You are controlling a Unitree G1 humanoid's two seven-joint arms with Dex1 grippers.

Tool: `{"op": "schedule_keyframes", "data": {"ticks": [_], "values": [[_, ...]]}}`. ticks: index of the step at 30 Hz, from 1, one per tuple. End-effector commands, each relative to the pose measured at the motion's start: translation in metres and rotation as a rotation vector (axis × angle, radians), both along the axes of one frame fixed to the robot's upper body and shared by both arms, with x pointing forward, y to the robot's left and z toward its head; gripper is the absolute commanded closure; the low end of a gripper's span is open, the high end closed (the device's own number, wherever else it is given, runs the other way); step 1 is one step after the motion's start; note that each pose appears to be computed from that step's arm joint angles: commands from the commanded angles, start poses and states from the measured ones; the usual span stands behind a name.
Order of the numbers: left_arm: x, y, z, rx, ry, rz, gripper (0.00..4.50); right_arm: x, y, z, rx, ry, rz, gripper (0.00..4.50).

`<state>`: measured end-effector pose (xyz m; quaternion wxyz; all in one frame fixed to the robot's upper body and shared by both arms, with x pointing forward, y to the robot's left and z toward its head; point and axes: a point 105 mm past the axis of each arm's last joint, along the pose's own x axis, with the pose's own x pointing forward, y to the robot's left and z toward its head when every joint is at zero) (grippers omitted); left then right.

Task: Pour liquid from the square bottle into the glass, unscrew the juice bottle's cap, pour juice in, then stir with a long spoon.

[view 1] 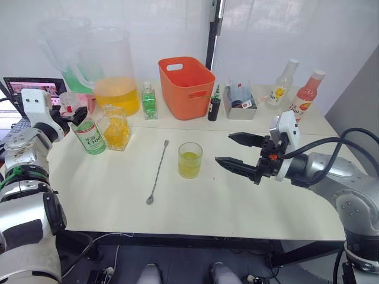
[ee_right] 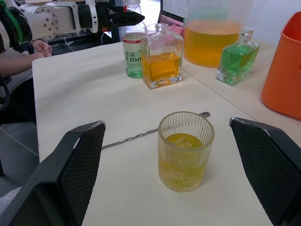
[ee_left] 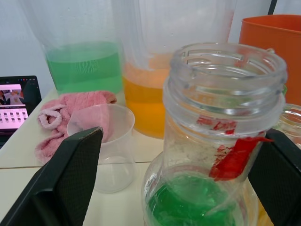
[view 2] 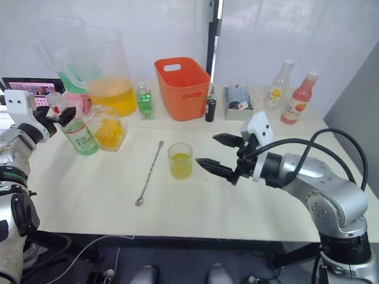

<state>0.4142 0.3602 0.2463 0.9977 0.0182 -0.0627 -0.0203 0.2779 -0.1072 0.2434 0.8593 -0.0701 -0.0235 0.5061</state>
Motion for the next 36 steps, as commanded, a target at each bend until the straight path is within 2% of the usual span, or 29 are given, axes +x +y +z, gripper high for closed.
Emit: {"op": "schedule_keyframes", "data": {"ticks": [1, 14, 23, 28, 31, 36], "values": [[-0.006, 0.005, 0.018, 0.005, -0.073, 0.001, 0.04, -0.007, 0.004, 0.008, 0.001, -0.038, 0.029, 0.00], [-0.013, 0.001, 0.023, -0.008, -0.129, -0.066, 0.04, -0.006, 0.012, 0.012, 0.014, -0.038, 0.058, 0.00], [-0.027, 0.004, 0.025, 0.003, -0.167, -0.118, 0.04, -0.004, 0.015, 0.012, 0.019, -0.034, 0.070, 0.00], [-0.052, 0.014, 0.035, -0.018, -0.260, -0.162, 0.04, -0.004, 0.013, 0.012, 0.020, -0.027, 0.083, 0.00], [-0.069, 0.017, 0.028, -0.038, -0.246, -0.210, 0.04, -0.005, 0.013, 0.009, 0.013, -0.015, 0.102, 0.00], [-0.101, -0.011, 0.024, -0.082, -0.199, -0.425, 0.04, -0.003, 0.008, 0.005, -0.005, 0.007, 0.126, 0.00]]}}
